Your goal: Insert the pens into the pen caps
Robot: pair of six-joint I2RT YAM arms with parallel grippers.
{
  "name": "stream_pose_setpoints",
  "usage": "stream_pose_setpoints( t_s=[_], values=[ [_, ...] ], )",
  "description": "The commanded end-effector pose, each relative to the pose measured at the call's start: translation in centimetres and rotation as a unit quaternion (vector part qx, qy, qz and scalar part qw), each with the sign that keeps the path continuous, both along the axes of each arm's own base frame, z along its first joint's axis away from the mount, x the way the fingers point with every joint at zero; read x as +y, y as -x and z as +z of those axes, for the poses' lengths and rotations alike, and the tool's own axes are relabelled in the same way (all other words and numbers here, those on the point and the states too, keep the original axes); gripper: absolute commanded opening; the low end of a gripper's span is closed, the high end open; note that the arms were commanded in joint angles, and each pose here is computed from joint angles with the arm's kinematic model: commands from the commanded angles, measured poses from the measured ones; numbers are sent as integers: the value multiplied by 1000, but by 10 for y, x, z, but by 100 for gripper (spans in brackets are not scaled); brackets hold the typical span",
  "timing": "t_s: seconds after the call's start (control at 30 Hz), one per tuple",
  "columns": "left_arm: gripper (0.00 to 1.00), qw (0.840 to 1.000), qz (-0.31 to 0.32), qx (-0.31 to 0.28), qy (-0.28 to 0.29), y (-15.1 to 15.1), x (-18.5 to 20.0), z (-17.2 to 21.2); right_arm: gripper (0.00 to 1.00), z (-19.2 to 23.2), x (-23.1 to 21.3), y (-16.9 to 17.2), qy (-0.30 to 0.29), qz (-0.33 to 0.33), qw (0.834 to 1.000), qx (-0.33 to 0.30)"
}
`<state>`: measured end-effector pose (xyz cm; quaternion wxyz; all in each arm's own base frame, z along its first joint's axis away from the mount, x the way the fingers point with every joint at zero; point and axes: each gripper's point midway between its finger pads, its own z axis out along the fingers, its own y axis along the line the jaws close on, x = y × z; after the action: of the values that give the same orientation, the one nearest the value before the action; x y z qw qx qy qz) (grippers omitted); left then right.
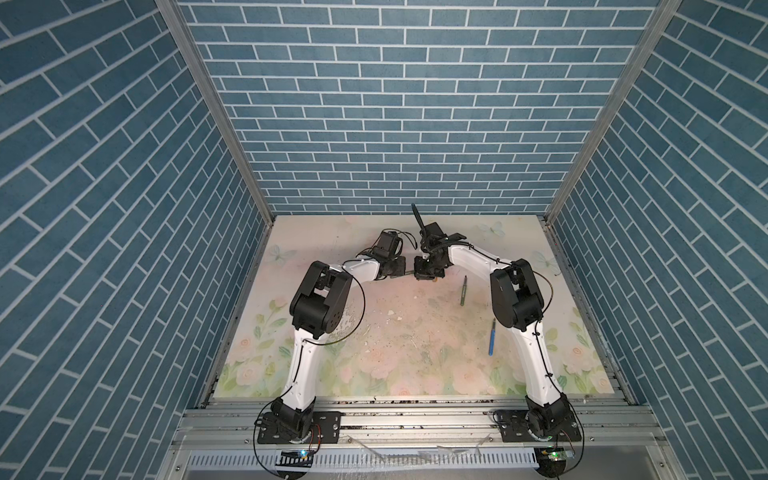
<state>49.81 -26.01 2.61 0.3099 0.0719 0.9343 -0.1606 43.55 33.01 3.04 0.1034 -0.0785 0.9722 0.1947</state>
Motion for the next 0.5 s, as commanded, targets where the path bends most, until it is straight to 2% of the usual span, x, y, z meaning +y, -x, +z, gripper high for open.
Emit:
stream_pose_setpoints(
  t_s=[0.0,0.33,0.47],
  values=[
    [17,1000,1,25,12,17,6,-11,0,-13,-6,-9,32,-10,999,0],
    [16,997,20,39,68,46,9,-17,0,-11,25,-31,-10,5,1000,6],
    [16,997,31,29,64,47,15,-6,0,-4,32,-32,-21,10,1000,12]
  ],
)
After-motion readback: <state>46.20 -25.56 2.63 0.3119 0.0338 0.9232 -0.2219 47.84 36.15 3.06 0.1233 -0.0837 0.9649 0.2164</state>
